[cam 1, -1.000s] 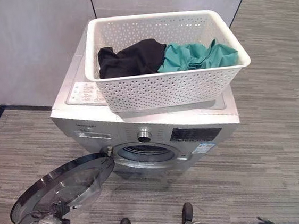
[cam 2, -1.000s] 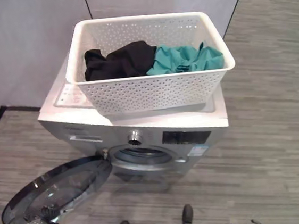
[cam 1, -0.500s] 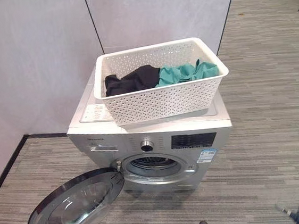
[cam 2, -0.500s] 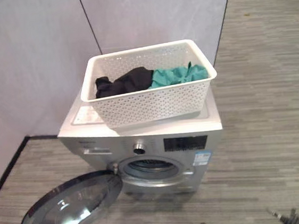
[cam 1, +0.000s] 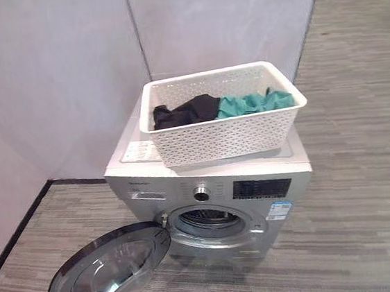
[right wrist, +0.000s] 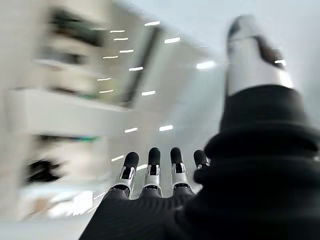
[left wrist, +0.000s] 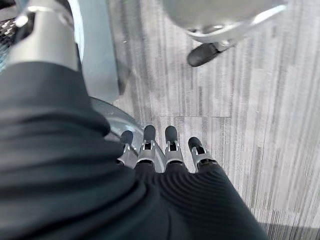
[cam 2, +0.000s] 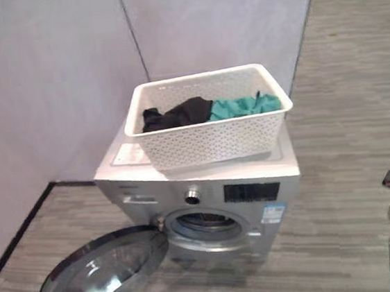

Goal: Grab the laundry basket,head to the washer,open it,put in the laundry and shut it.

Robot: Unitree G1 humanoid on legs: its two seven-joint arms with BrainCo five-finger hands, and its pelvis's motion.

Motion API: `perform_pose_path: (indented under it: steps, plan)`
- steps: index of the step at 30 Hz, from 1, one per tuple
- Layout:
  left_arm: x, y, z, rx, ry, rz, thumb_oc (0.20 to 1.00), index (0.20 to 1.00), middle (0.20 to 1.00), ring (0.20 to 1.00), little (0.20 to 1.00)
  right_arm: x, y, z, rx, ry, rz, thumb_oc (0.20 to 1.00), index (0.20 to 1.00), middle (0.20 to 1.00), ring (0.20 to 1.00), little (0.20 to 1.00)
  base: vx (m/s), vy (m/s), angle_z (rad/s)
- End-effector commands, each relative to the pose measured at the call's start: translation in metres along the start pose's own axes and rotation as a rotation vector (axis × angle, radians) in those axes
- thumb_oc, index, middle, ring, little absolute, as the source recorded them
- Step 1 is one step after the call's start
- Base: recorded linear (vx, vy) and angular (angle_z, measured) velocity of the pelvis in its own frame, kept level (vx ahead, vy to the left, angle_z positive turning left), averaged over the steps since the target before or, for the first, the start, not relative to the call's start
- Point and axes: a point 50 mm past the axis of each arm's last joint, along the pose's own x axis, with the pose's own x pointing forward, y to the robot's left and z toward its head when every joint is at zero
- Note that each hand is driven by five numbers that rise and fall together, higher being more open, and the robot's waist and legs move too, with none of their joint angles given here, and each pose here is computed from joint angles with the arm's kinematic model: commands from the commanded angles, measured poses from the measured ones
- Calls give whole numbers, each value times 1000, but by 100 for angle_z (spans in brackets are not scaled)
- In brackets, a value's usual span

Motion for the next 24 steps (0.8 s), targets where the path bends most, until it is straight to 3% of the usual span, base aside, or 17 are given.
perform_pose_path:
  steps: [1, 5, 10, 19, 24]
  plan:
    - [2, 26, 7, 100, -8, 61, 1000, 1000, 1000, 1000, 1000, 42, 18, 50, 85, -264, 61, 1000, 1000, 1000, 1000, 1000, -8, 273, 50]
    - [2, 34, 5, 144, 14, 57, 1000, 1000, 1000, 1000, 1000, 70, 54, 85, 148, -370, 233, 1000, 1000, 1000, 1000, 1000, 9, 270, 15]
    - [4, 28, 12, 197, 13, 7, 1000, 1000, 1000, 1000, 1000, 74, 75, 80, 84, -309, 438, 1000, 1000, 1000, 1000, 1000, 129, -17, 87]
    - [3, 18, 4, 193, 52, -57, 1000, 1000, 1000, 1000, 1000, 79, 57, 49, -162, -161, 609, 1000, 1000, 1000, 1000, 1000, 75, -98, 61]
    - [1, 14, -9, 159, 96, -77, 1000, 1000, 1000, 1000, 1000, 91, 11, 30, -294, -51, 542, 1000, 1000, 1000, 1000, 1000, 64, -112, -2]
